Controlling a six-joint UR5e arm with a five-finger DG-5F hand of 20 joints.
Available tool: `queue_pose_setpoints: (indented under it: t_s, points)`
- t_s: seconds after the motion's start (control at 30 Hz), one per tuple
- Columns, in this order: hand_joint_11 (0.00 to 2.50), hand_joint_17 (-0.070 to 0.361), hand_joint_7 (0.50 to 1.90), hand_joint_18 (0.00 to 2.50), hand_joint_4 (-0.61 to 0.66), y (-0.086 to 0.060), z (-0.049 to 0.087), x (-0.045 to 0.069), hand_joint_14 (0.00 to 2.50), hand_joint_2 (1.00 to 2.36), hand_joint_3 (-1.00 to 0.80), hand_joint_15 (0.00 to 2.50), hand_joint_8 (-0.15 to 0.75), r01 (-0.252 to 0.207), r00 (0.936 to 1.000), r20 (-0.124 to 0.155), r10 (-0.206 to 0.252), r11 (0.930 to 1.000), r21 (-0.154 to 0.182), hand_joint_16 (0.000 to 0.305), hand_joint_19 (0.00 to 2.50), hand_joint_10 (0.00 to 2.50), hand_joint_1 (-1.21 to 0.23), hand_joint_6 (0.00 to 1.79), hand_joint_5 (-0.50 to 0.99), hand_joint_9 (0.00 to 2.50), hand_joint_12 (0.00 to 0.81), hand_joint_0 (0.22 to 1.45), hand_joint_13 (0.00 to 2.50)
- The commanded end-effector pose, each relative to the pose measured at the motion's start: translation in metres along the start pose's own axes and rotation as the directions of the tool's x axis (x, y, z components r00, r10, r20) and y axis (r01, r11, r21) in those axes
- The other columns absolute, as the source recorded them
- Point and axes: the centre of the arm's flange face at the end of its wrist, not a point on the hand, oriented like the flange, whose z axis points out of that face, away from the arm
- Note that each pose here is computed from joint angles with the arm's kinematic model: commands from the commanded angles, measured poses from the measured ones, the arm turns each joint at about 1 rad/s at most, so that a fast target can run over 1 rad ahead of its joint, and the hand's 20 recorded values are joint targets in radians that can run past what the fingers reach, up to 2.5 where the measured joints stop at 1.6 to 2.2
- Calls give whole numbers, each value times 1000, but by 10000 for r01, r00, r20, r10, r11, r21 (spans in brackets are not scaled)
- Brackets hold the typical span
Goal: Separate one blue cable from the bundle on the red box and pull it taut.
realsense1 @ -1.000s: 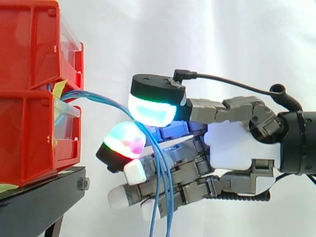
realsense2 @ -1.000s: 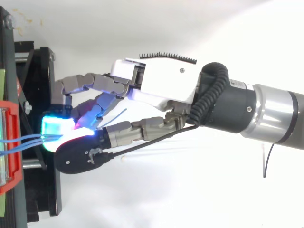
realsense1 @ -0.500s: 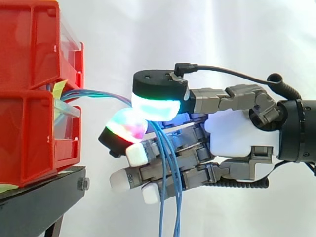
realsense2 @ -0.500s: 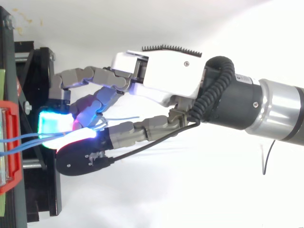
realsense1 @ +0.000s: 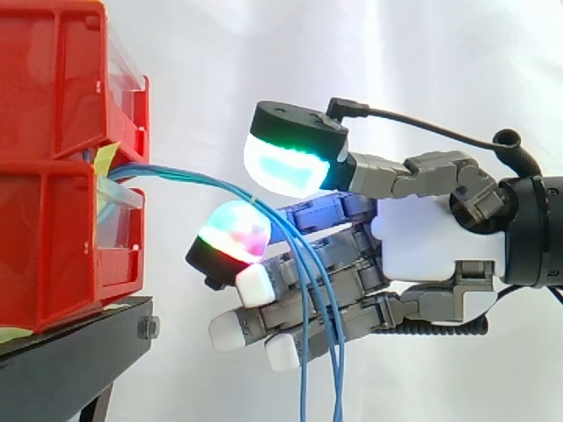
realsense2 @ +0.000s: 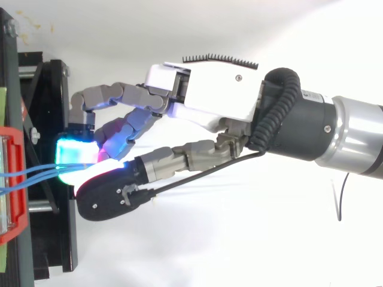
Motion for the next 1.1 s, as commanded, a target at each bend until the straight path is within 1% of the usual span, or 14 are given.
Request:
queue_pose_setpoints:
  t_s: [0.0,0.07,0.1,0.17,0.3,0.33,0.4,0.53,0.77,0.83,0.9,0.93,0.97,1.07]
  points:
    - [338,106,1279,671,240,0,0,-1,9,1004,-449,265,342,-15,10000,4,15,10000,29,47,489,10,-553,503,-67,991,371,585,712]
    - [326,105,1286,671,228,0,0,-1,9,1013,-335,264,345,-41,10000,-28,41,10000,41,47,484,10,-588,503,-66,990,372,638,718]
    - [327,105,1287,672,230,-1,-1,0,9,1013,-322,264,343,-60,10000,-46,60,10000,68,47,484,10,-593,503,-66,992,372,639,718]
    - [335,104,1282,678,229,-1,-1,-2,9,1018,-221,257,341,-70,10000,-47,70,9999,82,46,482,10,-637,503,-67,988,370,658,720]
    - [331,104,1276,661,238,-1,-1,-2,9,1021,-101,269,330,-89,9999,-50,90,9999,111,46,472,10,-732,503,-73,962,368,704,721]
    - [330,104,1275,657,222,-1,-1,-2,9,1021,-76,263,332,-89,9999,-50,90,9999,111,46,475,10,-747,503,-74,961,364,708,716]
    - [332,104,1276,653,229,-1,-1,-2,9,1021,-51,266,321,-84,10000,-51,84,9999,125,46,475,10,-770,503,-77,951,363,719,712]
    - [342,102,1275,617,203,-1,-1,-3,9,1021,16,272,305,-104,9999,-34,105,9999,112,45,482,10,-816,503,-84,891,355,747,677]
    - [322,98,1281,555,182,-2,-1,-3,9,1021,83,265,284,-99,9999,-20,99,9999,128,43,483,9,-833,502,-98,801,351,773,619]
    - [319,97,1278,542,183,-2,-1,-3,9,1020,81,260,284,-99,9999,-20,99,9999,128,43,489,9,-836,502,-100,796,349,770,607]
    - [329,98,1271,565,195,-2,-1,-3,9,1020,28,257,284,-99,9999,-20,99,9999,128,43,467,9,-848,502,-102,790,350,744,609]
    - [314,99,1271,583,205,-2,-1,-3,11,1021,-72,252,289,-99,9999,-20,99,9999,128,44,440,11,-837,502,-102,787,351,691,614]
    - [316,99,1272,584,207,-1,-1,-3,9,1016,-230,260,296,-104,9999,-19,105,9999,113,44,455,9,-817,502,-100,796,351,648,614]
    - [316,100,1266,592,213,0,-1,-3,10,1010,-355,263,306,-104,9999,-19,105,9999,113,45,469,11,-750,502,-94,827,359,600,630]
